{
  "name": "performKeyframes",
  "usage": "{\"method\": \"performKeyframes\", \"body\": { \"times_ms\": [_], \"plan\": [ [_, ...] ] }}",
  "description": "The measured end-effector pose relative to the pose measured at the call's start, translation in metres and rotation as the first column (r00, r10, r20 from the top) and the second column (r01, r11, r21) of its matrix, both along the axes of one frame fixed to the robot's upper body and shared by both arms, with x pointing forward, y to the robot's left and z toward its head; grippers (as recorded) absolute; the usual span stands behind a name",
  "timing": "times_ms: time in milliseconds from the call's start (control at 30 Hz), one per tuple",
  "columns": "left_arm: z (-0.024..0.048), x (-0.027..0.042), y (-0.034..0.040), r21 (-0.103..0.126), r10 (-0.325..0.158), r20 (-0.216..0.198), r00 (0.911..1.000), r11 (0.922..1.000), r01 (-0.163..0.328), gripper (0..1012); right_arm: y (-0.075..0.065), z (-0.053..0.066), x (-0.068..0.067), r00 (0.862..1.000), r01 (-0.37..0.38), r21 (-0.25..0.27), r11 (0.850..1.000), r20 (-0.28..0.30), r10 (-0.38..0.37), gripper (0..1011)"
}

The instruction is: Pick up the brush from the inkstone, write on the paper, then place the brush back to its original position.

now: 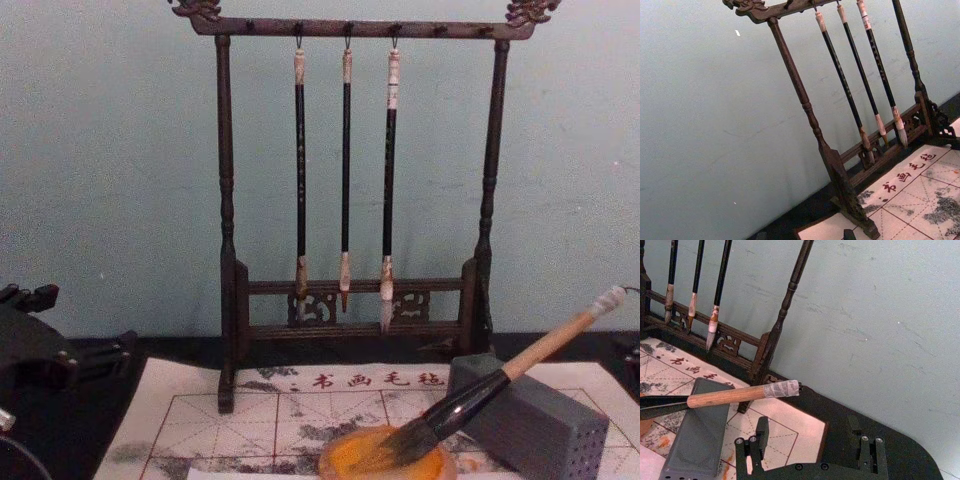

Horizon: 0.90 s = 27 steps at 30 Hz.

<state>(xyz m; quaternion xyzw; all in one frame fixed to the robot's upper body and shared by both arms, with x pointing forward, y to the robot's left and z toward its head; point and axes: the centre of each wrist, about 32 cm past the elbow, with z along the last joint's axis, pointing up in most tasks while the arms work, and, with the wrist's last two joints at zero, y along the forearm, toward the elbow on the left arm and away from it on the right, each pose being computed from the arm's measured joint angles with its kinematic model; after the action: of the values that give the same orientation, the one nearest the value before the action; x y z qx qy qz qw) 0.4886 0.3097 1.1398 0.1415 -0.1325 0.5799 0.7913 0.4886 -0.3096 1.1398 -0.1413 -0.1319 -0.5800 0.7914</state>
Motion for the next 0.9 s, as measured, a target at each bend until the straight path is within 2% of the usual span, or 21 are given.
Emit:
{"method": "performKeyframes", "body": {
  "times_ms": [900],
  "plan": [
    [0.0, 0.0, 0.0, 0.0, 0.0, 0.0, 1.0, 1.0, 0.0, 1001, 0.0, 0.0, 0.0, 1.0, 0.0, -0.001, 1.0, 0.001, 0.0, 1000]
  ]
}}
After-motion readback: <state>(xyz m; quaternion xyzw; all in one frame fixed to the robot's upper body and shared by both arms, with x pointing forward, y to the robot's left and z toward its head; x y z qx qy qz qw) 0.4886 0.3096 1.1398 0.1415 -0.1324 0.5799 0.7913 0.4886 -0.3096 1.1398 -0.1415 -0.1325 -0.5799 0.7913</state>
